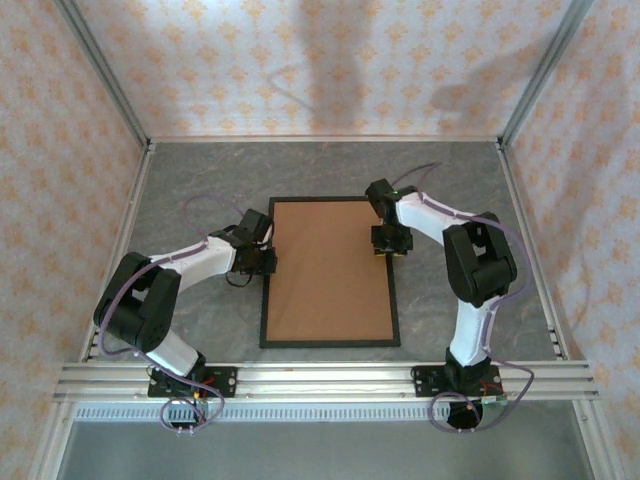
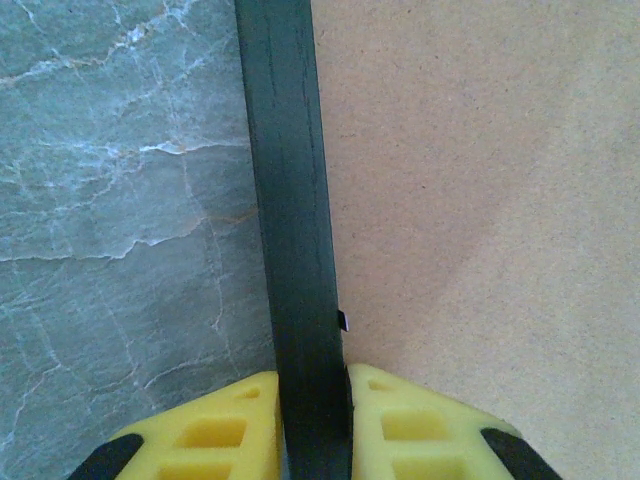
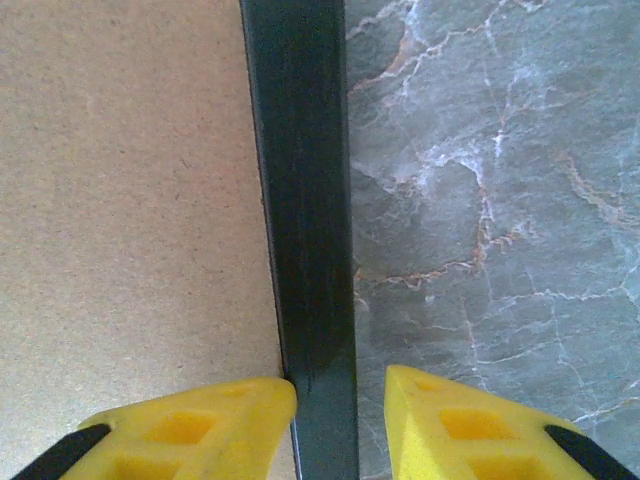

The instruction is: Put the photo into the frame

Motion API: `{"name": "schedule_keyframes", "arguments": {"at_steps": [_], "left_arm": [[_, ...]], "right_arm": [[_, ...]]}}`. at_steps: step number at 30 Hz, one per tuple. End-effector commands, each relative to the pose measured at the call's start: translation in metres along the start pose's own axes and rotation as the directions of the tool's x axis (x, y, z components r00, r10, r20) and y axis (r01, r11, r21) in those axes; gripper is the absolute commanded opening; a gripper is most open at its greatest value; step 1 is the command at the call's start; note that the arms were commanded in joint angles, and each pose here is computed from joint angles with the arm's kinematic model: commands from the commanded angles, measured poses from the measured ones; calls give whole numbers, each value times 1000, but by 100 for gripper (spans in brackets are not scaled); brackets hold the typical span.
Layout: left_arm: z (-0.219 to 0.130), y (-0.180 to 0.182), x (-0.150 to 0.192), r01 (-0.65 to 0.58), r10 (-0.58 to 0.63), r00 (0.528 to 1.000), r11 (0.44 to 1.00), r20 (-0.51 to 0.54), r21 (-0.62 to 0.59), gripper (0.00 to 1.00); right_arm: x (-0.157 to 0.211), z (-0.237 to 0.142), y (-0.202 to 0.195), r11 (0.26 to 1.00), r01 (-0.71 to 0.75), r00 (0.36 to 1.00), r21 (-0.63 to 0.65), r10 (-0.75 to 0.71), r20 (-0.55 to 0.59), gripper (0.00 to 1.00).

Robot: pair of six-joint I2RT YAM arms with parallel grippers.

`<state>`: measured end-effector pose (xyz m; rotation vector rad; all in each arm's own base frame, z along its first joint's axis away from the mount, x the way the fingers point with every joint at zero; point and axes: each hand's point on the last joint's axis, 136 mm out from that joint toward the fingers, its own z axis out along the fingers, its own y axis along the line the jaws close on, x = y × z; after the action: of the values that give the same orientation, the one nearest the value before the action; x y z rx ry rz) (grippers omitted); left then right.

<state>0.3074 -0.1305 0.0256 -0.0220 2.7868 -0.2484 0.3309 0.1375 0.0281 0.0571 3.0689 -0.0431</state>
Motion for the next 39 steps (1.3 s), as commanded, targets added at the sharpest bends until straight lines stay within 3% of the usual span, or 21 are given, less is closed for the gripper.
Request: {"name": "schedule_keyframes", "arguments": {"at_steps": [1,15,25,31,39], "left_arm": [[9,-2,4,-25,25,999,1000,-27,2,19],[9,-3,5,-22,22,999,1000,-29,7,19],[9,-1,4,-21,21,999,1000,-24,1,19],[6,-2,3,-20,20,1000,1000,-17,0,19],[4,-4,-1,-21,21,1000,1000,-9,6,19]], "right_arm": [[23,24,23,999,22,995,-49,-26,-97,37],[29,29,48,983,-13,991,-185,-12,-135,41],[10,-33,1,995,-18,1000,-97,18,1,48],[41,-52,-25,999,-35,999,-41,35,-6,50],[108,-41,-30,999,-31,993,-39,26,-115,41]]}}
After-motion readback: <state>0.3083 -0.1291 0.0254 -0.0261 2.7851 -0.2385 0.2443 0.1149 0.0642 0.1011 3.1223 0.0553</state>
